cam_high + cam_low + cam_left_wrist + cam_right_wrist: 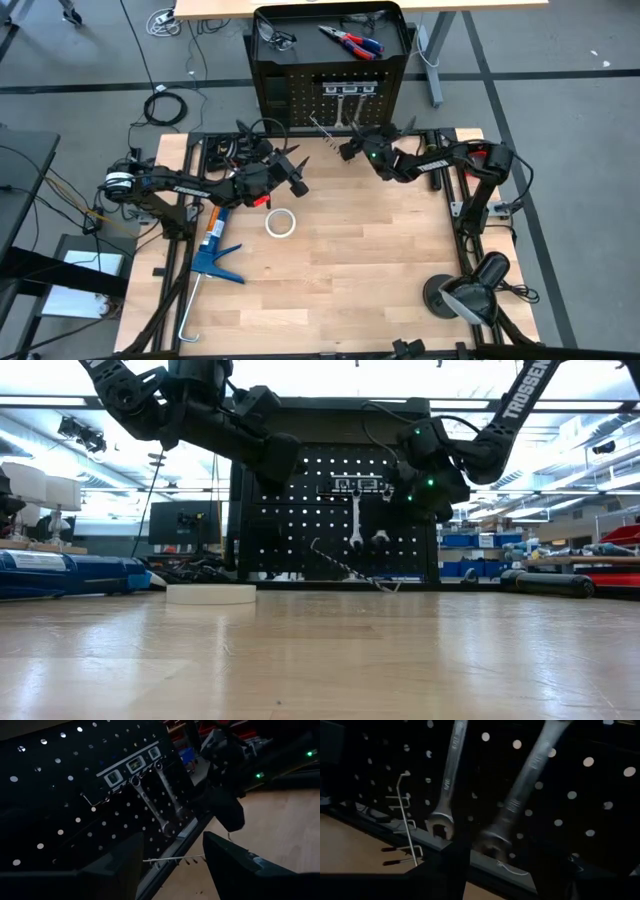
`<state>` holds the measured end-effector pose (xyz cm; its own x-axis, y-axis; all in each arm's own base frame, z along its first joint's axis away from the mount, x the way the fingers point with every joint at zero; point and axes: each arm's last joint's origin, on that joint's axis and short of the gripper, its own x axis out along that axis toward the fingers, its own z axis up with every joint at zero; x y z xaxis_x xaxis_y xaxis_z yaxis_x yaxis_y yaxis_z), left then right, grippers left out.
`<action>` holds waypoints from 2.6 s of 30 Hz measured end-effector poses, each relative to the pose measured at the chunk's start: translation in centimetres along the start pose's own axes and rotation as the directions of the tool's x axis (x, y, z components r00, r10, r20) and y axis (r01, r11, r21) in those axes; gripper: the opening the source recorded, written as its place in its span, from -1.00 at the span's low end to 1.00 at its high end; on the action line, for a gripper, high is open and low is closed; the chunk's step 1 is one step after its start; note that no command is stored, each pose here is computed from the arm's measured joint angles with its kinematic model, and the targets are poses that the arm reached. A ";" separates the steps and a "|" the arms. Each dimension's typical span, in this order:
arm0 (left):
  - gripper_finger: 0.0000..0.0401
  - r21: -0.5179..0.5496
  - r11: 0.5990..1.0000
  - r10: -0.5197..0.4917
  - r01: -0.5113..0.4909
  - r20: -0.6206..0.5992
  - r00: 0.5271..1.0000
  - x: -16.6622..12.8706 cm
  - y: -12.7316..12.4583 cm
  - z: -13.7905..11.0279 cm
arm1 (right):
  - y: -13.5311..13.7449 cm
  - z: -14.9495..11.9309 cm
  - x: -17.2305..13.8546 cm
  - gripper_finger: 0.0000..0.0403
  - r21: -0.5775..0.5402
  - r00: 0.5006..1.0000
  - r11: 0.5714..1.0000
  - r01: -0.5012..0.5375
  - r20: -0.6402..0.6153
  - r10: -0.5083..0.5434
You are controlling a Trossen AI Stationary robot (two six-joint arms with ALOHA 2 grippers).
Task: Hang tools onto peg board
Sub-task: Unhang the right wrench from the peg board
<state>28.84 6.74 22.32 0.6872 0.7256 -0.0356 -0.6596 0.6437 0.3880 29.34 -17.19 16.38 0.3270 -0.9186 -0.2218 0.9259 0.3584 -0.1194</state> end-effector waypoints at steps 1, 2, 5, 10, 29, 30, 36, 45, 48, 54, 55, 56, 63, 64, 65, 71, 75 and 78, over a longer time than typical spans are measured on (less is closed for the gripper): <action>0.05 0.000 1.000 0.000 0.000 0.000 1.000 0.0 0.0 0.0 | 0.1 0.0 0.0 -0.04 0.000 1.000 1.000 -0.008 0.001 0.008; 0.05 0.000 1.000 0.000 0.000 0.000 1.000 0.0 0.0 0.0 | 0.2 0.1 -0.1 -0.04 -0.002 1.000 1.000 -0.023 0.006 0.023; 0.05 -0.001 1.000 0.001 -0.001 0.001 1.000 0.0 0.0 0.0 | 0.7 0.1 -0.3 -0.04 -0.035 0.993 0.992 -0.121 0.002 0.121; 0.05 -0.015 1.000 0.008 -0.008 0.020 1.000 0.0 0.1 0.2 | 1.3 -0.2 -0.8 -0.04 -0.090 0.982 0.978 -0.187 -0.020 0.186; 0.05 -0.061 0.998 0.014 -0.015 -0.014 1.000 1.1 0.2 -1.0 | 3.8 -0.9 -4.1 -0.07 -0.066 0.886 0.891 -0.448 -0.163 0.434; 0.05 -0.063 0.998 0.014 -0.014 -0.011 1.000 1.0 0.2 -1.0 | 3.8 -1.2 -4.3 -0.08 -0.109 0.903 0.904 -0.414 -0.176 0.392; 0.05 -0.067 0.998 0.012 -0.012 -0.007 1.000 1.1 0.2 -0.9 | 3.7 -1.8 -4.1 -0.15 -0.147 0.912 0.910 -0.386 -0.205 0.354; 0.05 -0.067 0.998 0.016 -0.016 -0.009 1.000 1.1 0.4 -1.0 | 3.5 -1.8 -3.8 -0.17 -0.093 0.914 0.923 -0.373 -0.207 0.349; 0.05 -0.066 0.998 0.016 -0.016 -0.009 1.000 1.1 0.4 -1.0 | 3.4 -1.8 -3.7 -0.18 -0.086 0.916 0.926 -0.368 -0.202 0.346; 0.05 -0.066 0.998 0.016 -0.016 -0.009 1.000 1.1 0.4 -1.0 | 3.4 -1.5 -3.5 -0.17 -0.069 0.920 0.929 -0.363 -0.183 0.346; 0.05 -0.066 0.998 0.016 -0.016 -0.008 1.000 1.1 0.4 -1.0 | 3.4 -1.5 -3.5 -0.17 -0.068 0.920 0.929 -0.364 -0.181 0.347; 0.05 -0.066 0.998 0.016 -0.016 -0.008 1.000 1.1 0.4 -1.0 | 3.4 -1.5 -3.5 -0.18 -0.067 0.920 0.929 -0.364 -0.181 0.347; 0.05 -0.065 0.998 0.016 -0.016 -0.009 1.000 1.1 0.4 -1.0 | 3.8 -1.3 -3.9 -0.18 0.072 0.902 0.918 -0.391 -0.169 0.398; 0.05 -0.064 0.998 0.015 -0.016 -0.009 1.000 1.1 0.4 -1.0 | 4.1 -1.1 -4.1 -0.18 0.092 0.893 0.908 -0.410 -0.165 0.420; 0.05 -0.064 0.998 0.015 -0.016 -0.009 1.000 1.1 0.4 -1.0 | 4.4 -1.0 -4.3 -0.18 0.094 0.886 0.900 -0.426 -0.159 0.436; 0.05 -0.064 0.998 0.017 -0.018 -0.010 1.000 1.2 0.4 -1.0 | 4.7 -0.8 -4.7 -0.18 -0.006 0.893 0.901 -0.434 -0.138 0.429; 0.05 -0.062 0.998 0.027 -0.028 -0.017 0.999 1.4 0.7 -1.1 | 4.7 -0.6 -4.6 -0.17 -0.084 0.894 0.893 -0.442 -0.120 0.431; 0.05 -0.057 0.998 0.024 -0.026 -0.027 0.999 1.4 0.7 -1.3 | 4.7 -0.4 -4.7 -0.18 -0.147 0.895 0.883 -0.445 -0.115 0.432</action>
<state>28.95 8.47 21.38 0.6625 0.7473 -0.0512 -0.6934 0.6376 0.3357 32.07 -11.16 16.44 0.6706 -0.6481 -0.3610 0.6444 0.7499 -0.1493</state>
